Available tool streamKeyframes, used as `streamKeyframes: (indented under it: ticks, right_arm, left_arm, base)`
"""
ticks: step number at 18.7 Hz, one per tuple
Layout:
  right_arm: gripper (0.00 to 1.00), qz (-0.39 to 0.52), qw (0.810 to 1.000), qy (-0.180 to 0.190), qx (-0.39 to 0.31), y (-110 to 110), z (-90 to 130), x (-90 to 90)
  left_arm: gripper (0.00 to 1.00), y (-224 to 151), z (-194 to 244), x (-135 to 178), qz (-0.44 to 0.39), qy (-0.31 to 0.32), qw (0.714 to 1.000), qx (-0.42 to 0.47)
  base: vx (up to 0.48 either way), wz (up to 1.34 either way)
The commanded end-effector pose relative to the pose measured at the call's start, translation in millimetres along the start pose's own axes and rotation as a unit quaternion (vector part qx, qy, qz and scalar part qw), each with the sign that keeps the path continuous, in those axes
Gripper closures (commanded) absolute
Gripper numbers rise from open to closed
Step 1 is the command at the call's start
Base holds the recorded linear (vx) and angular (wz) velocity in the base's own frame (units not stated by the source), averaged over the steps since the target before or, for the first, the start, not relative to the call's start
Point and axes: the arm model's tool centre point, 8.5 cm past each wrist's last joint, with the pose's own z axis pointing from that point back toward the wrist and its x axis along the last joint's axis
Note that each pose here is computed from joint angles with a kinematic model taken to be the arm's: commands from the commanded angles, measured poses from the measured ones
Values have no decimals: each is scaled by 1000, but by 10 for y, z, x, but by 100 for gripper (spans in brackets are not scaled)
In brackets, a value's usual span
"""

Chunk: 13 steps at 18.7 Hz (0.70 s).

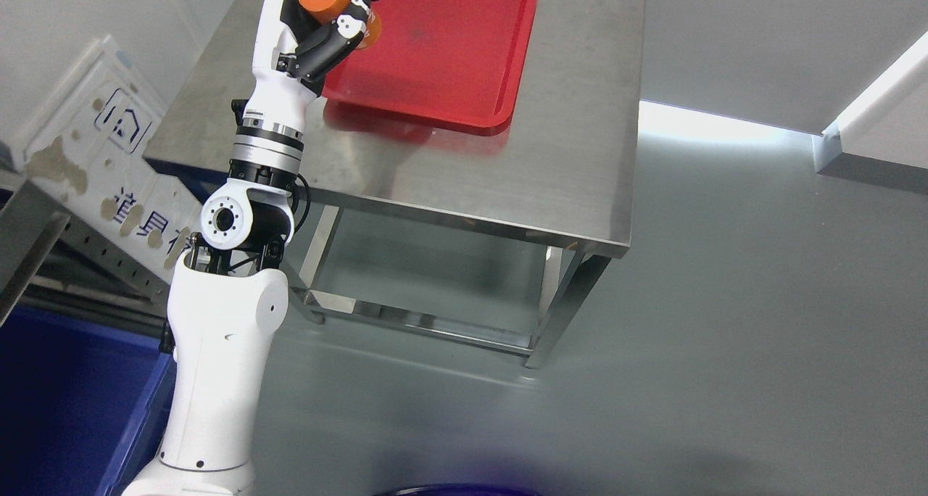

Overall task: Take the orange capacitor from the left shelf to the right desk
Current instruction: 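Lower the held capacitor with the left hand onto the red tray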

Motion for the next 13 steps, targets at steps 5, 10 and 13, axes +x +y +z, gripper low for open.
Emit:
streamKeyframes:
  ticks: [5, 10, 13]
  right_arm:
    - [0, -6, 1000, 5, -8, -114, -3, -133]
    - [0, -6, 1000, 4, -8, -114, -3, -133]
    - [0, -6, 1000, 5, -8, -114, -3, -133]
  left_arm:
    - [96, -320, -374, -288, -19, 75, 995, -57]
    - [95, -153, -197, -816, -38, 151, 987, -37]
    - [95, -91, -58, -1056, -37, 187, 981, -29]
  base:
    - [273, -198]
    - [151, -111]
    - [51, -32]
